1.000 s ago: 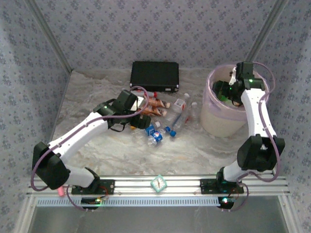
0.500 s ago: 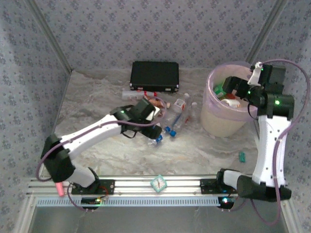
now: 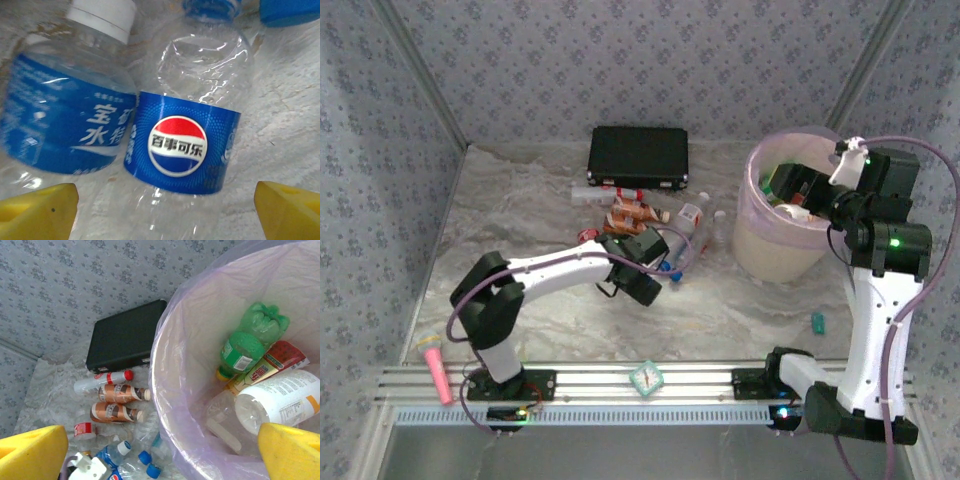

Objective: Put the plastic bottles in the bin

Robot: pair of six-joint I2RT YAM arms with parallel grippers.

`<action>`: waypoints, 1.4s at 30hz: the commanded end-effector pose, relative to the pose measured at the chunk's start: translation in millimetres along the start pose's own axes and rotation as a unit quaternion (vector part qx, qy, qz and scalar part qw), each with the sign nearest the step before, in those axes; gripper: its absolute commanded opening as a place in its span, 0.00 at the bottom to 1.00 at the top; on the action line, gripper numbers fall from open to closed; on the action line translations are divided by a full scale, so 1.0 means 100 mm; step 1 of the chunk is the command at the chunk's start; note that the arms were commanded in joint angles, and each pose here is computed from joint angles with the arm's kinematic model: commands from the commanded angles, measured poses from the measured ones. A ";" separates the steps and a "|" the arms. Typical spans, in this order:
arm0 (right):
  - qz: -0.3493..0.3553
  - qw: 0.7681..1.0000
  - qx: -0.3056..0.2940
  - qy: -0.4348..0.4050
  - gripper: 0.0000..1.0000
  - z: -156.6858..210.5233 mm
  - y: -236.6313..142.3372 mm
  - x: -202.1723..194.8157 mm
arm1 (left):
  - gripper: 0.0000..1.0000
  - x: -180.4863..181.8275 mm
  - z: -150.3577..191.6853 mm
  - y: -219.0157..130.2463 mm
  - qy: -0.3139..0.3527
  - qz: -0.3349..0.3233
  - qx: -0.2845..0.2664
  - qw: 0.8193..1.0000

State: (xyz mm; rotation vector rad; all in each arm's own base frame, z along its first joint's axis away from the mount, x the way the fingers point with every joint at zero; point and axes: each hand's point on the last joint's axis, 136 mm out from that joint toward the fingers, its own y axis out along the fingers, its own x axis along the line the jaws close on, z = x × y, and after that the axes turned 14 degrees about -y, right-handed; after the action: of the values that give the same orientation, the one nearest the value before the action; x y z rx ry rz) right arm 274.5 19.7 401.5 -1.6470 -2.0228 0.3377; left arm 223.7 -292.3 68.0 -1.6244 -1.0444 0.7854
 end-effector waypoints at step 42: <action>-0.260 0.960 0.030 -0.095 0.99 0.13 0.61 1.89 | 0.27 0.40 -0.85 -1.64 -0.235 0.313 -0.269 0.880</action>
State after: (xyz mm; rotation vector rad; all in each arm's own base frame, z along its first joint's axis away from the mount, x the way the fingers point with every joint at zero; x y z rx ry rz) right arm 280.7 194.0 410.9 -1.0677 -2.4654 0.3913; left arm 269.6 -253.0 214.3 -2.1816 -1.2832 1.2554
